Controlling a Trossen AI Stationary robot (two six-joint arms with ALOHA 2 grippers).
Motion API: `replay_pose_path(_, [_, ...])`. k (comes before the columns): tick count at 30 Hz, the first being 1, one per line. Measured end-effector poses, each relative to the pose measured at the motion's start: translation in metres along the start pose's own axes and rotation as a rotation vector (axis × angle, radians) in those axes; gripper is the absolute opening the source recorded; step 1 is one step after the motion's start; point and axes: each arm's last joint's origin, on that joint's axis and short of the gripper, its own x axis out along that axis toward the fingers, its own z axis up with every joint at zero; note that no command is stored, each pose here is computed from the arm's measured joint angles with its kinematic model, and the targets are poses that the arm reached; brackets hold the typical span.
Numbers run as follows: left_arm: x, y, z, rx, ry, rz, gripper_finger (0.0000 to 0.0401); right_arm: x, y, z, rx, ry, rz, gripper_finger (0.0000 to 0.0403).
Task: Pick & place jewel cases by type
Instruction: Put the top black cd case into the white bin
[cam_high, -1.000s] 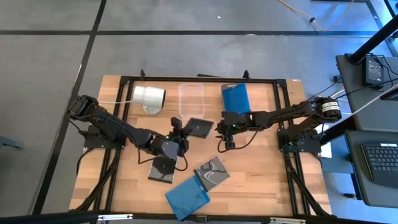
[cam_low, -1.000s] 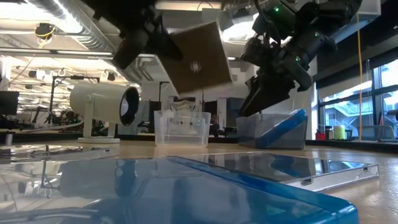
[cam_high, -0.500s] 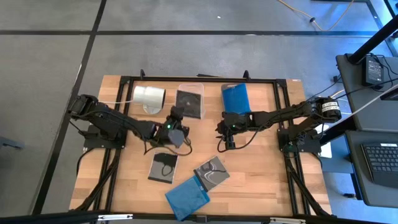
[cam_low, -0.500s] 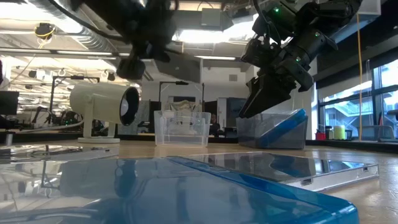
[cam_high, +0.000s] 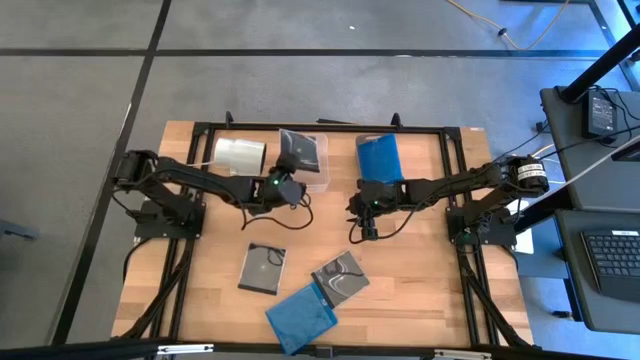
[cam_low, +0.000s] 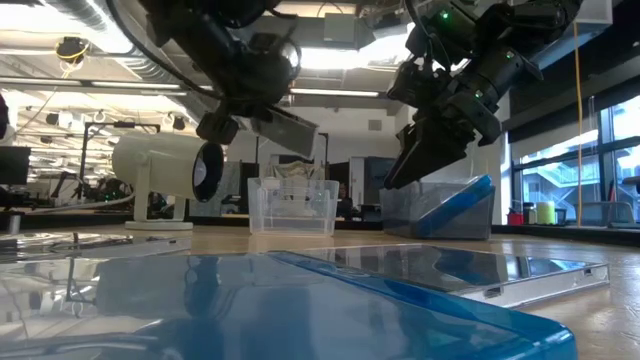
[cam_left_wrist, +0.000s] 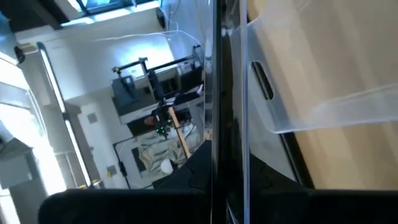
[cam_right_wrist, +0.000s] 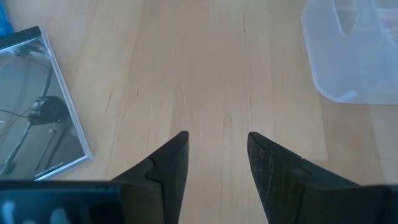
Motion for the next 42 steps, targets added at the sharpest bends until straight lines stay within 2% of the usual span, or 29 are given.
replay_pose_path(7, [0.020, -0.019, 0.008, 0.163, 0.107, -0.012, 0.0024, 0.007, 0.000, 0.000, 0.002, -0.014, -0.001, 0.0168])
replay_pose_path(17, [0.034, -0.038, 0.019, 0.215, 0.139, -0.032, 0.0024, 0.032, 0.001, -0.015, 0.001, 0.068, 0.007, 0.0168])
replay_pose_path(24, [0.035, -0.043, 0.024, 0.190, 0.019, -0.095, 0.0024, 0.034, 0.001, -0.017, -0.021, 0.081, 0.009, 0.0168])
replay_pose_path(42, [0.038, -0.044, 0.024, 0.126, -0.053, -0.146, 0.0036, 0.034, 0.001, -0.017, -0.024, 0.084, 0.010, 0.0168])
